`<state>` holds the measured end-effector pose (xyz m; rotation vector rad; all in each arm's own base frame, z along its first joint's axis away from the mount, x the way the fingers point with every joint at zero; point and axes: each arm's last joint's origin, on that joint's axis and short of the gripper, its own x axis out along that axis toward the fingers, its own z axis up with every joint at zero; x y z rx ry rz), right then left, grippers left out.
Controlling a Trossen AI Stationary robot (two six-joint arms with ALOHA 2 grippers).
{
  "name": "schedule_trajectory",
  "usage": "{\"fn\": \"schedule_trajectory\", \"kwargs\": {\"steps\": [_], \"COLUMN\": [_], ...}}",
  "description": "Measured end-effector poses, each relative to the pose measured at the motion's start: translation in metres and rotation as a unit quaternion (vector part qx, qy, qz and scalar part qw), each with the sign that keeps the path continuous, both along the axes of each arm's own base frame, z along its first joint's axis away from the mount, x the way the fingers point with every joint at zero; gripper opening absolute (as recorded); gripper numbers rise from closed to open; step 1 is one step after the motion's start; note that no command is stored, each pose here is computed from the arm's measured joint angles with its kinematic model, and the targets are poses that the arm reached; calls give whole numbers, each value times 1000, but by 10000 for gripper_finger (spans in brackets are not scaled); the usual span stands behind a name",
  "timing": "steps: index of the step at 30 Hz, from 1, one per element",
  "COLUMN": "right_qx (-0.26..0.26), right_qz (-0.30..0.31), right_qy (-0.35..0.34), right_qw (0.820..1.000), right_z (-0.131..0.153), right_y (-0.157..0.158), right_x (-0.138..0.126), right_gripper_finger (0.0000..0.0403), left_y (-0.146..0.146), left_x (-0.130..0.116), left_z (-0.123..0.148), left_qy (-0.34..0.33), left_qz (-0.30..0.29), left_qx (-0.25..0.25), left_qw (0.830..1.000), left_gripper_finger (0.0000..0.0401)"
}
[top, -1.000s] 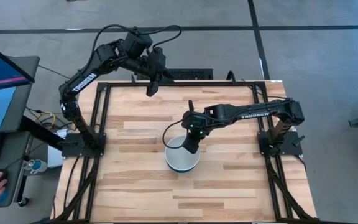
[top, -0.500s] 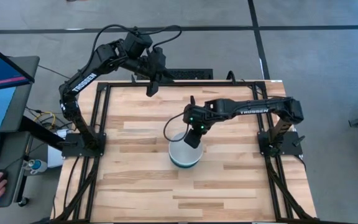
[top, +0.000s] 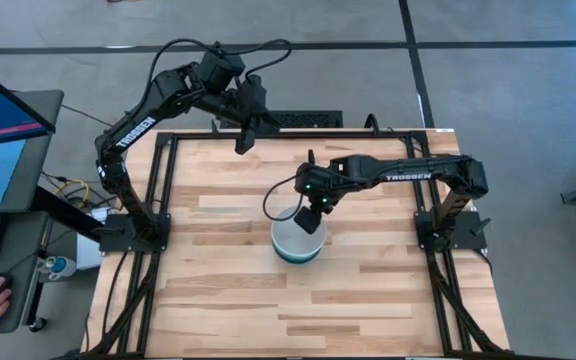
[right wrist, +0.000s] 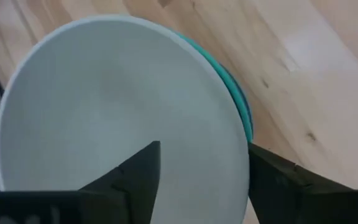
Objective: Nest bowls inside each other
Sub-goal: Stack the white bowl on the light blue bowl, then return to Home Position
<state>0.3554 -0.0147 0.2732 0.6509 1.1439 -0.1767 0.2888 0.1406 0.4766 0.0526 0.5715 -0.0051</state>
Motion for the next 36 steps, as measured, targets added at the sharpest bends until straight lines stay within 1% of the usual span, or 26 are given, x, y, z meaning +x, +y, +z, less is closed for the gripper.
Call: {"fn": "schedule_trajectory", "kwargs": {"steps": [3, 7, 12, 15, 20, 22, 26, 28, 30, 32, 34, 36], "right_qx": [7, 15, -1, -11, -15, -13, -16, -24, -32, -34, -42, -62], "right_qz": [4, 12, 47, 46, 47, 48, 83, 108, 122, 121, 119, 115], "right_qy": [-7, -7, -25, -42, -37, -18, 52, 68, 55, 45, 7, -25], "right_qw": [1000, 1000, 999, 998, 998, 999, 995, 992, 990, 991, 992, 991], "right_z": [5, 15, 38, 48, 52, 51, 46, 49, 59, 71, 88, 105], "right_y": [0, 1, 1, 0, -1, 0, 4, 7, 9, 9, 9, 9], "right_x": [-2, -3, -3, -2, -4, -7, -21, -30, -39, -51, -63, -80], "right_gripper_finger": [235, 225, 209, 200, 188, 184, 174, 166, 156, 146, 138, 133], "left_y": [3, 7, 11, 12, 12, 12, 9, 6, 2, -1, -7, -16], "left_x": [-2, -3, -6, -6, -6, -6, -12, -16, -23, -33, -46, -61], "left_z": [0, 0, 0, 0, 0, -1, -1, 1, 4, 11, 20, 30], "left_qy": [0, 1, 1, 1, 1, 3, 20, 24, 25, 18, 1, -12], "left_qz": [6, 15, 22, 24, 23, 25, 28, 28, 27, 34, 44, 51], "left_qx": [0, 2, 1, 2, 1, -3, -8, -10, -9, -9, -11, -13], "left_qw": [1000, 1000, 1000, 1000, 1000, 1000, 999, 999, 999, 999, 999, 999], "left_gripper_finger": [80, 80, 80, 80, 80, 80, 80, 80, 80, 80, 80, 80]}}
